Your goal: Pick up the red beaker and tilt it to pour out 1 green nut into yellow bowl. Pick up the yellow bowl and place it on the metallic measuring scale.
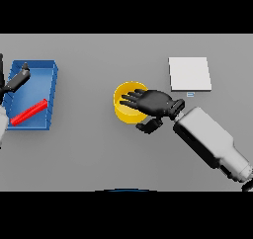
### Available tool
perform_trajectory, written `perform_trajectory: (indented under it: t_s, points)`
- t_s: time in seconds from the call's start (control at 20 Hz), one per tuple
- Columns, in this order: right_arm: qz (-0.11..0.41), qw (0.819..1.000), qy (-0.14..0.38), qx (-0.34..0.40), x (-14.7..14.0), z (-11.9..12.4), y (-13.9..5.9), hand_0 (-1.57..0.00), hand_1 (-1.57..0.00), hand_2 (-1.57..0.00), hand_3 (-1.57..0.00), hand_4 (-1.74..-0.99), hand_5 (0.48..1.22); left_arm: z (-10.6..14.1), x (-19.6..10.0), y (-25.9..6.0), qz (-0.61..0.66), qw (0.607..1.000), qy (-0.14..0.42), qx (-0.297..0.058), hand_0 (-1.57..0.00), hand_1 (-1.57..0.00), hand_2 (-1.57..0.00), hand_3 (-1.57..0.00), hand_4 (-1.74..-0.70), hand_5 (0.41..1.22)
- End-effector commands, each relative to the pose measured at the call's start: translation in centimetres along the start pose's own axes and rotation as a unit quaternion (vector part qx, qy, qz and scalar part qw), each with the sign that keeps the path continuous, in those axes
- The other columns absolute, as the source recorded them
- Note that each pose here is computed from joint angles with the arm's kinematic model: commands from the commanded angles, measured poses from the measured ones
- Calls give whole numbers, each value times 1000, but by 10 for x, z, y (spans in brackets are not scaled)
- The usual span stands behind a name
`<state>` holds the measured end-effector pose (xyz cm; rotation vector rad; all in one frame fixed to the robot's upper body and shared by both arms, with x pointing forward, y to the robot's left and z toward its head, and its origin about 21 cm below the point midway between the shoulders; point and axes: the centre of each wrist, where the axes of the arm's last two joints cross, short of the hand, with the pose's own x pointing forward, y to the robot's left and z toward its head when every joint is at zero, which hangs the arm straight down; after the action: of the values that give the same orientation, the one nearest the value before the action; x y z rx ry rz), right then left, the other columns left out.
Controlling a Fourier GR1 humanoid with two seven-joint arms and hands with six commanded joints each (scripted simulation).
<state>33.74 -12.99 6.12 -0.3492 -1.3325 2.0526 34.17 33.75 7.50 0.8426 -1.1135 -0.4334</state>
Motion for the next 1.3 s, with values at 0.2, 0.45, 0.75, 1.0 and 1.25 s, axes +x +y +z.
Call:
perform_trajectory:
  t_s: [0.2,0.45,0.75,1.0,1.25]
  points:
    - [25,999,-1,30,2,-15,-4,1,1,1,1,-1258,734,1,-4,2,0,1000,0,-1,1,1,1,1,-744,697]
    - [26,998,13,62,-1,-27,-1,1,1,1,-2,-1270,740,-1,-4,4,0,1000,3,2,1,1,1,1,-746,698]
    - [-4,995,37,91,1,-34,-2,-26,-36,-71,-141,-1302,805,-2,-4,5,-1,1000,2,3,1,1,1,1,-750,701]
    - [-9,995,9,100,-3,-30,0,-993,-983,-959,-552,-1514,1064,-1,-7,5,-3,1000,3,6,1,1,1,1,-756,703]
    - [-13,994,15,105,-1,-29,0,-1382,-1378,-1234,-1210,-1666,1170,-3,-4,4,-9,1000,3,2,1,1,1,1,-747,692]
